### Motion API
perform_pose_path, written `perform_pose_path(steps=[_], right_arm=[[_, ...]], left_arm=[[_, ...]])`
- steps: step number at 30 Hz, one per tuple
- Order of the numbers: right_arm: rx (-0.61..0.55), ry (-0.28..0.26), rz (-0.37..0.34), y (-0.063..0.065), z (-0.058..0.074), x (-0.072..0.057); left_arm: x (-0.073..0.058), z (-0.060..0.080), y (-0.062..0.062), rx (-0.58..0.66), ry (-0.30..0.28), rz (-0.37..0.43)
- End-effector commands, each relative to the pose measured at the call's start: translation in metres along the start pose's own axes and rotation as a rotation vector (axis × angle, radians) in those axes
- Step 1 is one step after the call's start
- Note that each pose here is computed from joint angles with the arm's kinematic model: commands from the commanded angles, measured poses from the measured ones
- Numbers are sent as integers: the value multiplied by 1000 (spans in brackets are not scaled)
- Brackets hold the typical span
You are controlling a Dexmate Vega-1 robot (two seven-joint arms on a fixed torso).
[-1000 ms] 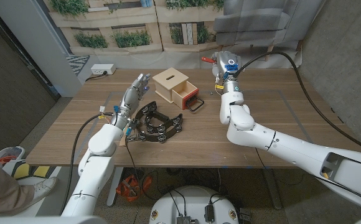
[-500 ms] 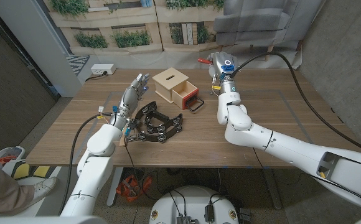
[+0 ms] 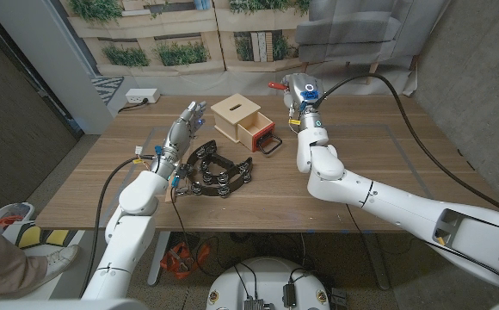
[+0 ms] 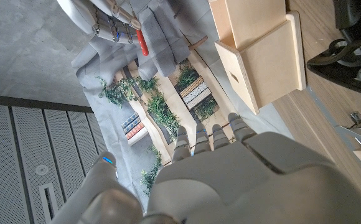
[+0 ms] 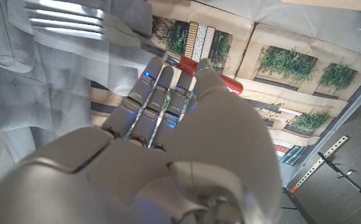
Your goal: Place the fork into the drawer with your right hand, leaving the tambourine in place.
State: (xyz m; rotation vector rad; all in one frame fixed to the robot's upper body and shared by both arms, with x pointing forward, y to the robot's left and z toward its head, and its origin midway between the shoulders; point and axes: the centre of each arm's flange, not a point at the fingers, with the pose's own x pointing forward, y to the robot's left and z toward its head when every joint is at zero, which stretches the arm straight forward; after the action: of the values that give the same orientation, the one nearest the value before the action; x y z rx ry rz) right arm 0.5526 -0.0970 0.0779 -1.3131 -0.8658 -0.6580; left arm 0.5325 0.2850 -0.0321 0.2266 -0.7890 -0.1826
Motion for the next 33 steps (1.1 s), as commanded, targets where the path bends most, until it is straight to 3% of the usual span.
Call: perform_pose_path(steps=[1,33], right_arm=[[33,-35,8,3,13,-1],[113,-127,67,11,29,-4]], left_arm=[[0,-1,1,1,5,-4],[-8,4,-5,6,26,-12]])
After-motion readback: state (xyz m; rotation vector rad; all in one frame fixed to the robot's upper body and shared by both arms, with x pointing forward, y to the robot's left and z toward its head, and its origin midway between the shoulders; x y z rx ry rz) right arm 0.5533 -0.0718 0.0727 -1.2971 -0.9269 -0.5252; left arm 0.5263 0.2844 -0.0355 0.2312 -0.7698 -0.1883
